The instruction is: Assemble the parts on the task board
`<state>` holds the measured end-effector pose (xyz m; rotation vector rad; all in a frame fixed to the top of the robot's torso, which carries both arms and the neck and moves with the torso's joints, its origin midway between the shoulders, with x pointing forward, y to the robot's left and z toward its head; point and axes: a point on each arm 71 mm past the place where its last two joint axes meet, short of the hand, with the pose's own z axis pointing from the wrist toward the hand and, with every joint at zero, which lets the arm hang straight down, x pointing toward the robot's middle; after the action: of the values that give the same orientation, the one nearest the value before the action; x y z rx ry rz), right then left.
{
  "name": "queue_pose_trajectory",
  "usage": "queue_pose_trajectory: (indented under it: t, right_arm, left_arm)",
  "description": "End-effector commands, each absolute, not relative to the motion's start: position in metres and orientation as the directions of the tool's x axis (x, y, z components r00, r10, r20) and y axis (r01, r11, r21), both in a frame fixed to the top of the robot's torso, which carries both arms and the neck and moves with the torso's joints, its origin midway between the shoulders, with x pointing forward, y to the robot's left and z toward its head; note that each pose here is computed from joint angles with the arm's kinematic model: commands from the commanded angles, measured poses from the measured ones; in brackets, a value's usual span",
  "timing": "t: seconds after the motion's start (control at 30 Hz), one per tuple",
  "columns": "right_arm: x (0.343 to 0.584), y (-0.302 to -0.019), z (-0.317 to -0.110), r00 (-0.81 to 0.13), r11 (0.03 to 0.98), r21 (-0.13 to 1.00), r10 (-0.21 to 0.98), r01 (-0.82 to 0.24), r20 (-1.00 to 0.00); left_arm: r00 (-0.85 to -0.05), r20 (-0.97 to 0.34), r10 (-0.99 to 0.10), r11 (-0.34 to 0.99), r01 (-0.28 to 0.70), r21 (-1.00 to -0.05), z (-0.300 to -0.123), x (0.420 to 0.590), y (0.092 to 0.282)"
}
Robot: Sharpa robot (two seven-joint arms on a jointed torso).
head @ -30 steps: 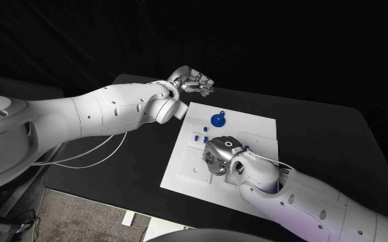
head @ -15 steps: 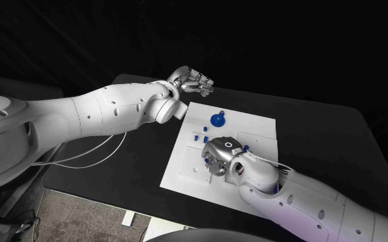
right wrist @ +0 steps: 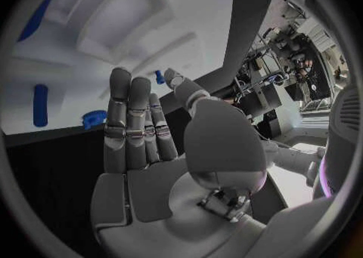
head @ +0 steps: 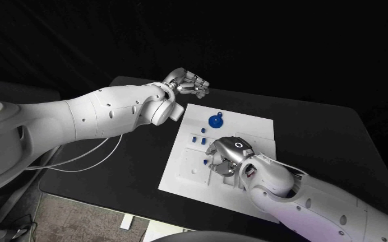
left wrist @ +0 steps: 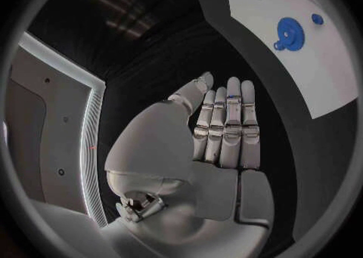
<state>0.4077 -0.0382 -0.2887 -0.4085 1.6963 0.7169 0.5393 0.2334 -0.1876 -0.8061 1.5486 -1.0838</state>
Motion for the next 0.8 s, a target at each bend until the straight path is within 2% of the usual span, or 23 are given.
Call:
queue_pose_trajectory:
  t: [0.03,0.2,0.4,0.6,0.8]
  right_arm:
    - [0.411,-0.049,-0.275,-0.241,0.749,0.290,0.178,-0.596,-0.954]
    - [0.421,-0.078,-0.246,-0.214,0.769,0.305,0.222,-0.562,-0.951]
    - [0.440,-0.114,-0.225,-0.205,0.805,0.301,0.226,-0.511,-0.952]
    - [0.457,-0.146,-0.225,-0.226,0.849,0.276,0.191,-0.450,-0.955]
    - [0.464,-0.156,-0.231,-0.253,0.868,0.253,0.153,-0.428,-0.955]
  left_arm:
    - [-0.253,-0.355,-0.900,0.358,0.034,-0.933,-0.187,0.539,0.233]
    - [-0.250,-0.355,-0.901,0.359,0.032,-0.933,-0.187,0.539,0.235]
    - [-0.249,-0.356,-0.901,0.359,0.033,-0.933,-0.187,0.538,0.237]
    - [-0.252,-0.355,-0.900,0.358,0.035,-0.933,-0.187,0.538,0.237]
    - [-0.254,-0.355,-0.900,0.358,0.035,-0.933,-0.187,0.538,0.237]
